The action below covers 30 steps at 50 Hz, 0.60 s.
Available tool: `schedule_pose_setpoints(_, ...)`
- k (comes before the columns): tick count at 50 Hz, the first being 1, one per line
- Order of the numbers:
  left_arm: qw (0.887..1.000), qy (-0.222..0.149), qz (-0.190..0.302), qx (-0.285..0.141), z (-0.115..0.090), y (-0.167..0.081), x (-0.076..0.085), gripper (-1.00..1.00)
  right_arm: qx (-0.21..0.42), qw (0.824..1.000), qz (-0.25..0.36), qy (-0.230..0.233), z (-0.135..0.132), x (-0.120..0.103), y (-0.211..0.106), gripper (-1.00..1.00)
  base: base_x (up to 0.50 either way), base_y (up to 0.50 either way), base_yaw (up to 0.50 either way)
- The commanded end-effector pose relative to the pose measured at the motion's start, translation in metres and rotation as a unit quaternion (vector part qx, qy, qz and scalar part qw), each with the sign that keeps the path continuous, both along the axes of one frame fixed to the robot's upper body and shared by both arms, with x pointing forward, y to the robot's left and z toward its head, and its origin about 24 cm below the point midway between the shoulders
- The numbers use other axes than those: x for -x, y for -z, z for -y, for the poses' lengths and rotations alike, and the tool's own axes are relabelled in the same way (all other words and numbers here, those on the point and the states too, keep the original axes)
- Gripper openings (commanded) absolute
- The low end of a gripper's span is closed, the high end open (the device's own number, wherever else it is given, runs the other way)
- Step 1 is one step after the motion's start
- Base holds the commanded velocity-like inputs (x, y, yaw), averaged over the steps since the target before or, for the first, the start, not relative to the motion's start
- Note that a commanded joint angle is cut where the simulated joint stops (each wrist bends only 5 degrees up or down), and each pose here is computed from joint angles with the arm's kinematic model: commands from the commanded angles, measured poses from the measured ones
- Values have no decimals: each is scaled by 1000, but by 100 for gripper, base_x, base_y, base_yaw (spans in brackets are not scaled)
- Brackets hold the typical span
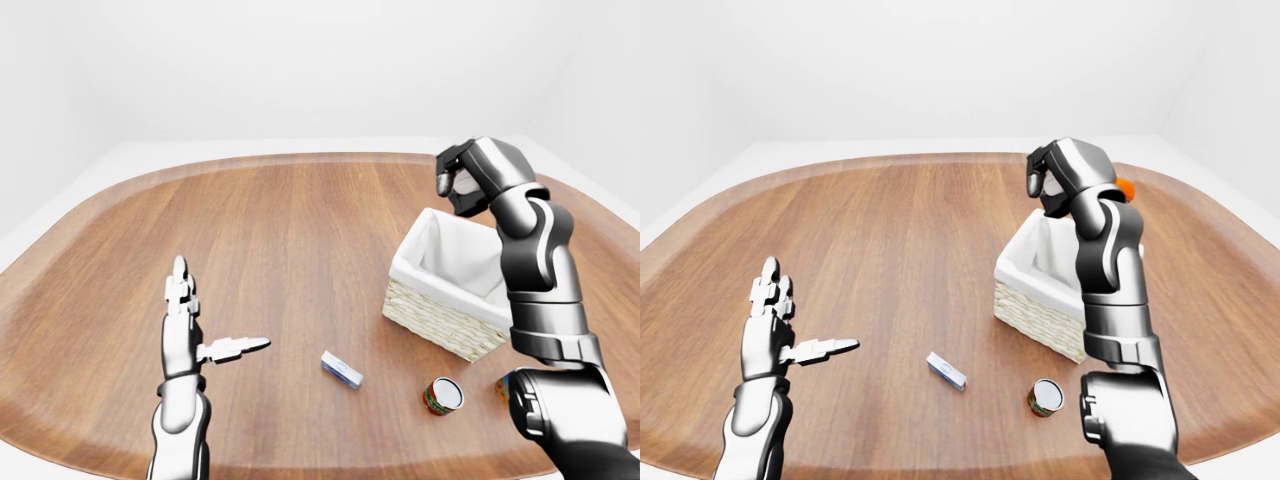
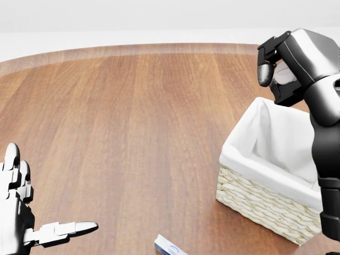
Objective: Pick up the ketchup, and put it in the basket.
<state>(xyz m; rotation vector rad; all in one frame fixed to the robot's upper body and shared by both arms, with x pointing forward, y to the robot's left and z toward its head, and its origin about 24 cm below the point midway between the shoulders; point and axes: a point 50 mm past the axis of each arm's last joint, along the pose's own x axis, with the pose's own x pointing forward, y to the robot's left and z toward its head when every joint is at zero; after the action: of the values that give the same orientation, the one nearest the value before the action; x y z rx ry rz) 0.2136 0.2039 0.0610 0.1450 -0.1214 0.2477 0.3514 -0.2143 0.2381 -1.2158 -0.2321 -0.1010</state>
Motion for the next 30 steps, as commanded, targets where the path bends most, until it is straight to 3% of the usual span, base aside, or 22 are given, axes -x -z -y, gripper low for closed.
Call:
schedule_pose_setpoints(1,1000,1,2,2,0,0,-1,100,34,997,-33,53,13,-15,16,-100,0,0,0)
schedule_pose_setpoints(30,1000,-1,11,6,-3,-5,0,100,70,990,-98,67,11,-40,85,-100,0,0,0)
